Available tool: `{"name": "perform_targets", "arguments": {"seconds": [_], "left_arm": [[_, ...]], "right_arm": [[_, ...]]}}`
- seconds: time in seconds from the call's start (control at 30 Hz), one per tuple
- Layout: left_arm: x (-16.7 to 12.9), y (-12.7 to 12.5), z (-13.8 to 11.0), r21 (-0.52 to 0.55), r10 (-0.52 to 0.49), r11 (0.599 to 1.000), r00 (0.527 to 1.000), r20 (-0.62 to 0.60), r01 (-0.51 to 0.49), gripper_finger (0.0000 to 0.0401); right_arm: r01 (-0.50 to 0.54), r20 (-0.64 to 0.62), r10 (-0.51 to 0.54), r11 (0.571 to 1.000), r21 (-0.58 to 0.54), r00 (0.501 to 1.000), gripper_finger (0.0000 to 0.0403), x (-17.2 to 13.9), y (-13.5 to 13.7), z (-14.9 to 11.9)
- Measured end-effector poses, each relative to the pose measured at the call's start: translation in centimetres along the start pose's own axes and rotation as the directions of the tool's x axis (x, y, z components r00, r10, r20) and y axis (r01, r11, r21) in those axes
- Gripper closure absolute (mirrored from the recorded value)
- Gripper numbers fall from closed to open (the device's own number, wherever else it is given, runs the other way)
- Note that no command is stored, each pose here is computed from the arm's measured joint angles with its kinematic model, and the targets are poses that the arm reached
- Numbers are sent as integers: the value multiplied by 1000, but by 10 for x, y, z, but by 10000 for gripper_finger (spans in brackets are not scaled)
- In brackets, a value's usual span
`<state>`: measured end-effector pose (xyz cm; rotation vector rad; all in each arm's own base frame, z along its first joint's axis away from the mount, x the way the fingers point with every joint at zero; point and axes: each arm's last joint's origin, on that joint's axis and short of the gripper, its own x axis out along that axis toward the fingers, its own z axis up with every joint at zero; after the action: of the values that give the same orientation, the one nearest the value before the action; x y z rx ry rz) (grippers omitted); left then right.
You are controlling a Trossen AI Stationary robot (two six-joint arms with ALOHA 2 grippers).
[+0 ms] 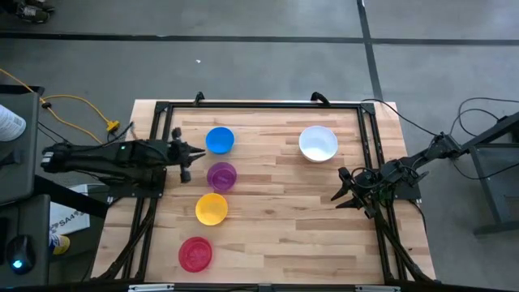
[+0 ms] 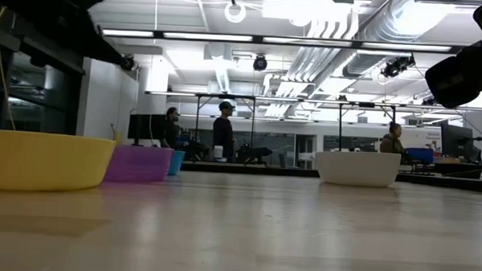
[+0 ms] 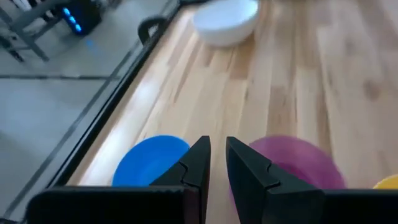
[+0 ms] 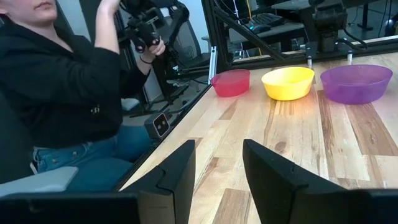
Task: Nest bowls inside each other
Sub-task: Stack the blue bowl on the white bowl
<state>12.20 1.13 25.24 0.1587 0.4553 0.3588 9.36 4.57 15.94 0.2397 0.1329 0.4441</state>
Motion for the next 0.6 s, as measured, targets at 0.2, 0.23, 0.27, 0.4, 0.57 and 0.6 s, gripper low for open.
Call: {"name": "perform_targets", "arguments": {"seconds": [0.2,0.23,0.27,0.4,0.57,0.6], "left_arm": [[42,12,27,5,44,999,974,-222,-44,350],[48,16,31,-1,27,1000,966,-258,-28,350],[54,19,34,-10,8,1000,958,-285,-12,350],[77,33,41,-51,-69,997,919,-388,53,350],[97,49,38,-88,-69,996,884,-463,31,350],[99,53,36,-112,-60,994,876,-479,7,350]], "right_arm": [[0,0,0,1000,0,1000,275,0,0,0],[0,0,0,1000,0,1000,275,0,0,0],[0,0,0,1000,0,1000,275,0,0,0],[0,0,0,1000,0,1000,275,0,0,0],[0,0,0,1000,0,1000,275,0,0,0],[0,0,0,1000,0,1000,275,0,0,0]]}}
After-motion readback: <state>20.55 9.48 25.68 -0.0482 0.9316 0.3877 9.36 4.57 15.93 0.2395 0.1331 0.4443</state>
